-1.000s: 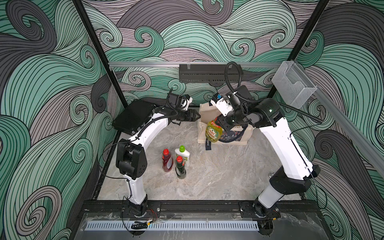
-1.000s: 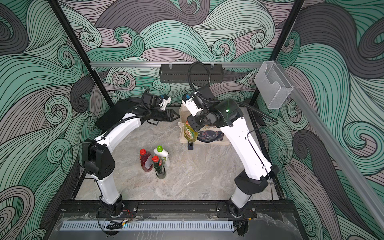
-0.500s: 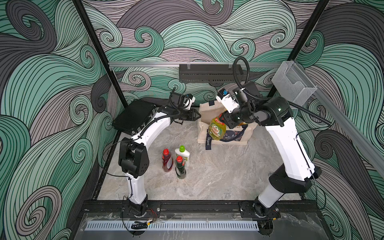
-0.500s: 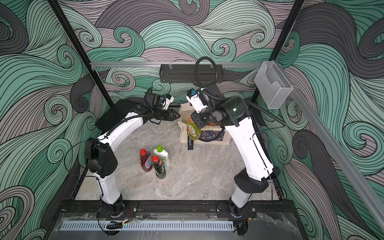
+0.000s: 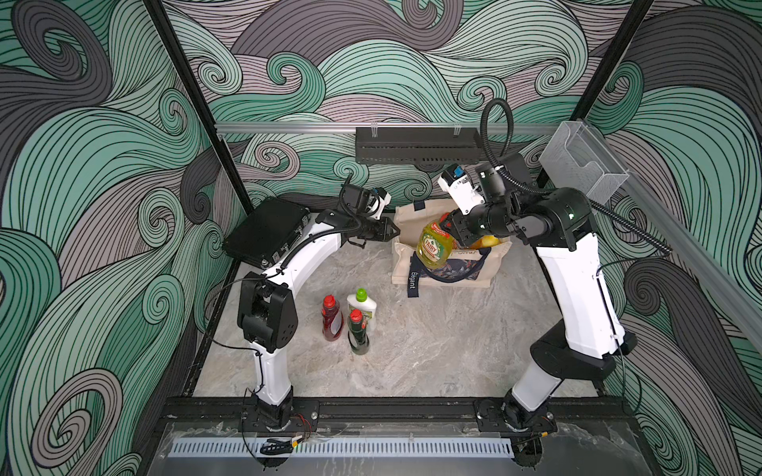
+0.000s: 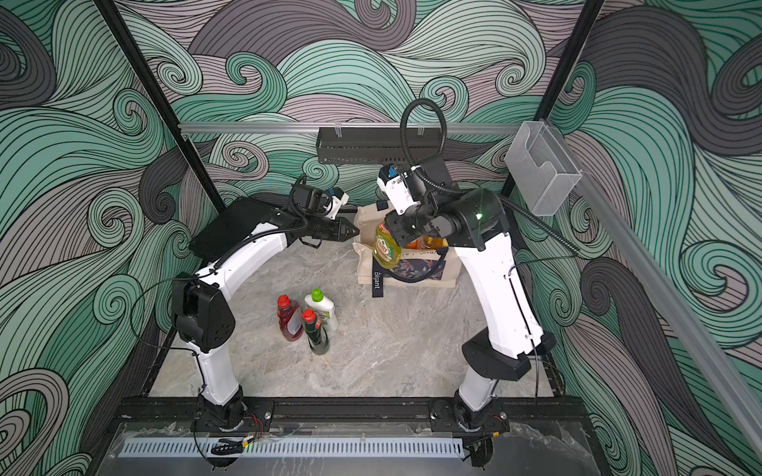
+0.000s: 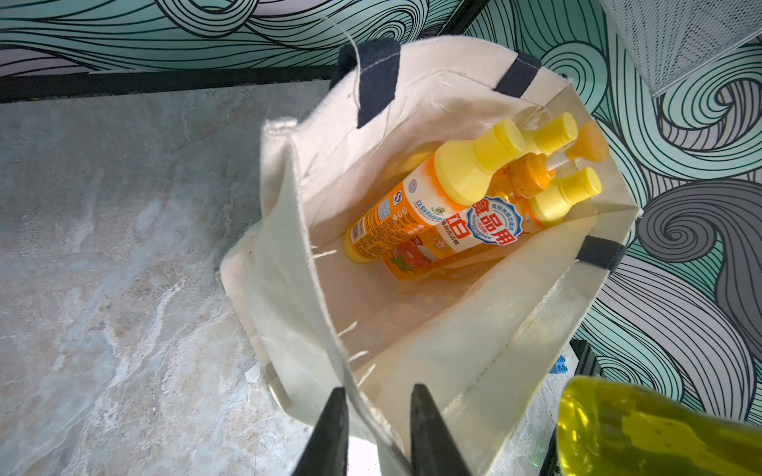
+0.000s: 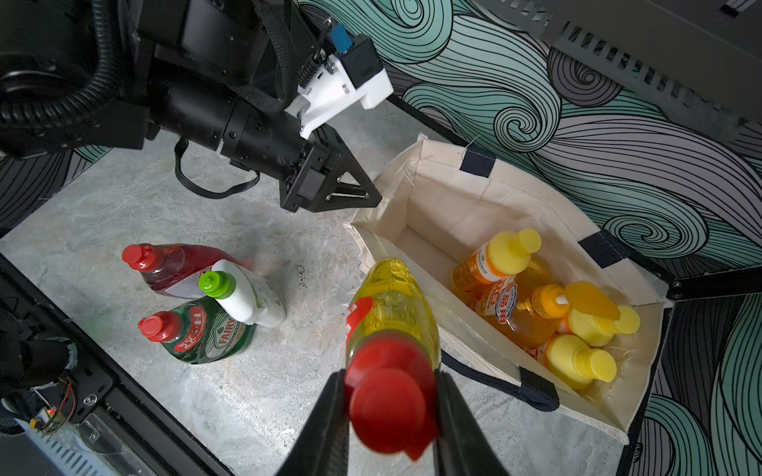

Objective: Pack dish soap into the shopping bag
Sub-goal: Place the bottle of dish soap in the shopping bag.

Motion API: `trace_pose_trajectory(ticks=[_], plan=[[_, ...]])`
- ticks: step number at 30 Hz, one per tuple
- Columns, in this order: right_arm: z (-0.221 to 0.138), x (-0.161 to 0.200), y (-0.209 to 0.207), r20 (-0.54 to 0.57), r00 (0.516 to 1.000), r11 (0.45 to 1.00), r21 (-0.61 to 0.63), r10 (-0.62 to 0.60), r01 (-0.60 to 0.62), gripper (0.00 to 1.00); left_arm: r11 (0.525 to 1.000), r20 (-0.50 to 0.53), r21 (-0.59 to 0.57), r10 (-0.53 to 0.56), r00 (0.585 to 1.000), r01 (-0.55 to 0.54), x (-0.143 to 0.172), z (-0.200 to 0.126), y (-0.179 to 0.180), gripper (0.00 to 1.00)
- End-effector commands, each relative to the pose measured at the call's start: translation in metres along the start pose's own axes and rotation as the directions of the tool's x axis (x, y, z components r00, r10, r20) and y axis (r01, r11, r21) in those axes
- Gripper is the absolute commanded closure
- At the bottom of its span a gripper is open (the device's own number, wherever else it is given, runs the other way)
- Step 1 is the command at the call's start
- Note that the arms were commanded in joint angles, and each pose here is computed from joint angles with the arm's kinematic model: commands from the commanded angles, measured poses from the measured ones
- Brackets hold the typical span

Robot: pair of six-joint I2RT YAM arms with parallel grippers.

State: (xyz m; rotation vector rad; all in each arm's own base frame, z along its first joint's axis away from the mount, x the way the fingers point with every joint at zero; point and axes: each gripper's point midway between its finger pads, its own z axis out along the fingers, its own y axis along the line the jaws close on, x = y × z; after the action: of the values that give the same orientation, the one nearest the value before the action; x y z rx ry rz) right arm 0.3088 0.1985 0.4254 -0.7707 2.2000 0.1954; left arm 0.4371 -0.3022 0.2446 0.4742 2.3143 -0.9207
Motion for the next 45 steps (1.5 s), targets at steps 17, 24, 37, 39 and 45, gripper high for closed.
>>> trace_pose_trajectory(ticks=[17, 24, 37, 39, 45], plan=[[0.020, -0.055, -0.052, 0.181, 0.981, 0.994, 0.073, 0.068, -0.083, 1.00, 0.999, -0.046, 0.009, 0.038, 0.998, -0.038, 0.010, -0.004, -0.018, 0.88], [0.042, -0.059, -0.071, 0.173, 0.983, 0.990, 0.109, 0.065, -0.085, 1.00, 0.999, -0.035, 0.035, 0.036, 0.999, -0.035, 0.008, -0.012, -0.027, 0.91], [0.076, -0.057, -0.098, 0.140, 0.989, 0.986, 0.158, 0.035, -0.057, 1.00, 0.998, -0.043, 0.049, 0.037, 0.998, -0.035, 0.008, -0.014, -0.031, 0.98], [0.080, -0.054, -0.101, 0.126, 0.991, 0.985, 0.163, 0.035, -0.056, 1.00, 0.998, -0.039, 0.050, 0.040, 0.998, -0.038, 0.007, -0.015, -0.031, 0.99], [0.083, -0.048, -0.103, 0.110, 0.993, 0.987, 0.153, 0.038, -0.055, 1.00, 0.997, -0.029, 0.069, 0.043, 0.999, -0.041, 0.004, -0.019, -0.037, 1.00]])
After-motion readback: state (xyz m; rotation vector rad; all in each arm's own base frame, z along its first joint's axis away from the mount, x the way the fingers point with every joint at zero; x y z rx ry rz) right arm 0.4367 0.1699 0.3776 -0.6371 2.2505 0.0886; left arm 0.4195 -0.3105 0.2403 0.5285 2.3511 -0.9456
